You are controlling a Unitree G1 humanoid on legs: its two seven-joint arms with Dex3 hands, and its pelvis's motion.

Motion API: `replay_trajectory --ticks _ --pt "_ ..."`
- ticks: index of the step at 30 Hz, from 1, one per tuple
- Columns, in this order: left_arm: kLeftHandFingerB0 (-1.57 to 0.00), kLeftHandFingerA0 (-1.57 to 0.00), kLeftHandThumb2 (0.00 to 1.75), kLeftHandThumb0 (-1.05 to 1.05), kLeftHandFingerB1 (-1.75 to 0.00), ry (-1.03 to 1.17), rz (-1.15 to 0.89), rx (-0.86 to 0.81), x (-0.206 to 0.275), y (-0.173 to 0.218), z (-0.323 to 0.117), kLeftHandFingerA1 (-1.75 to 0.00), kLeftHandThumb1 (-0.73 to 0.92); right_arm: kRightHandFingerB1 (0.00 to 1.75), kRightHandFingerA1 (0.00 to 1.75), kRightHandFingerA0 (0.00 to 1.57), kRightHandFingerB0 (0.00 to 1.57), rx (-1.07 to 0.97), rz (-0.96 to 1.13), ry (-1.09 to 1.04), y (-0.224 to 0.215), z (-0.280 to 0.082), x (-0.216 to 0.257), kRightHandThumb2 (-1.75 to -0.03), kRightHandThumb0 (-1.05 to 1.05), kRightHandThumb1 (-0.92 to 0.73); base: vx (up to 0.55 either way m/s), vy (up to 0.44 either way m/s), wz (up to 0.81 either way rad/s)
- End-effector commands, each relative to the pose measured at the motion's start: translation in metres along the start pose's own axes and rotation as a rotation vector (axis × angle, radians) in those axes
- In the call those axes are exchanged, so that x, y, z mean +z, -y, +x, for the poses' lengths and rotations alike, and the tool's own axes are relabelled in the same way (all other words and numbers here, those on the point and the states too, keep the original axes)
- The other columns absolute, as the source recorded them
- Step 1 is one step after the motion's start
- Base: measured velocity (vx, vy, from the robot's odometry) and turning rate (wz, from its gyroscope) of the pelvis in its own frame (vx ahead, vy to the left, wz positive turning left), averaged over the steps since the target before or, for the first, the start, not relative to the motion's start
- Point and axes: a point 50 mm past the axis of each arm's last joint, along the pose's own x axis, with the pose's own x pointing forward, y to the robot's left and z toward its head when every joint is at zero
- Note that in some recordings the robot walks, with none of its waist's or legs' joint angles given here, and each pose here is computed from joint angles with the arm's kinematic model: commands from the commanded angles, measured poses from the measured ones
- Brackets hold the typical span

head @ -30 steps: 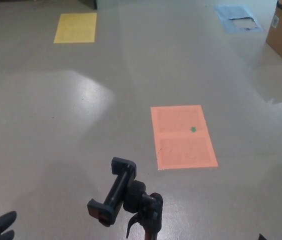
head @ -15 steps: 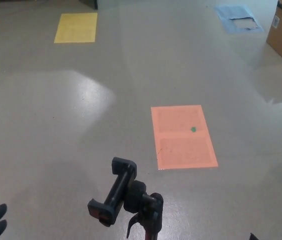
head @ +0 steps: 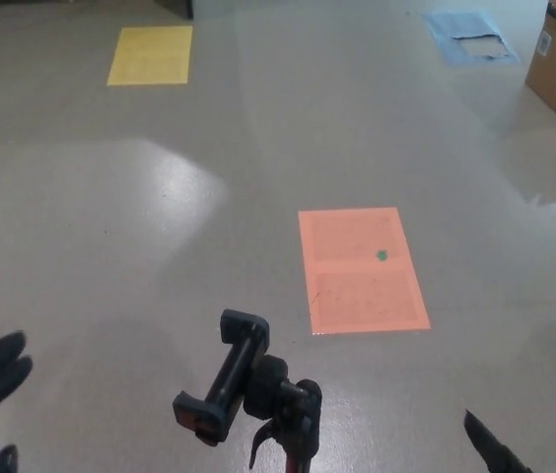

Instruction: A phone stand is kept on the floor and the robot uses both its hands to grab it and uses its left hand to extend the phone stand by pulling it upwards

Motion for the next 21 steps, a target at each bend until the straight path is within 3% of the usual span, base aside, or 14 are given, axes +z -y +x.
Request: replay_trajectory --ticks 1,6,7,8,10,21 --pt "-0.34 -0.34 1.07 -0.86 -0.46 0.018 -0.023 -0.046 0.005 0.011 0.018 -0.48 0.72 0.04 0.05 0.0 0.0 0.043 -0.011 -0.017 -0.005 0.013 0.001 -1.07 -0.99 -0.66 0.0 0.0 0.0" --pt "-0.33 -0.37 1.08 -0.86 -0.45 0.038 -0.039 -0.063 0.01 0.021 0.029 -0.5 0.71 0.03 0.04 0.0 0.0 0.05 -0.016 -0.007 -0.008 0.021 0.004 -1.09 -1.0 -0.66 0.0 0.0 0.0" --pt "-0.4 -0.38 0.68 -0.86 -0.34 0.046 -0.069 -0.075 0.012 0.029 0.035 -0.4 0.77 0.0 0.05 0.0 0.0 0.063 -0.022 -0.002 -0.011 0.026 0.006 -1.02 -0.97 -0.63 0.0 0.0 0.0" --pt "-0.4 -0.38 0.68 -0.86 -0.34 0.057 -0.106 -0.091 0.016 0.039 0.042 -0.4 0.77 0.0 0.05 0.0 0.0 0.079 -0.031 0.006 -0.014 0.032 0.009 -1.02 -0.97 -0.63 0.0 0.0 0.0" --pt "-0.2 -0.25 0.65 -0.82 -0.29 0.028 -0.24 -0.142 0.019 0.056 0.043 -0.38 0.81 0.01 0.02 0.0 0.0 0.097 -0.051 0.014 -0.02 0.038 0.015 -1.1 -1.05 -0.68 0.0 0.0 0.0" --pt "-0.19 -0.23 0.65 -0.83 -0.29 -0.045 -0.395 -0.228 0.017 0.095 0.03 -0.38 0.84 0.05 0.06 0.0 0.0 0.127 -0.066 0.01 -0.031 0.052 0.02 -1.12 -1.05 -0.68 0.0 0.0 0.0"
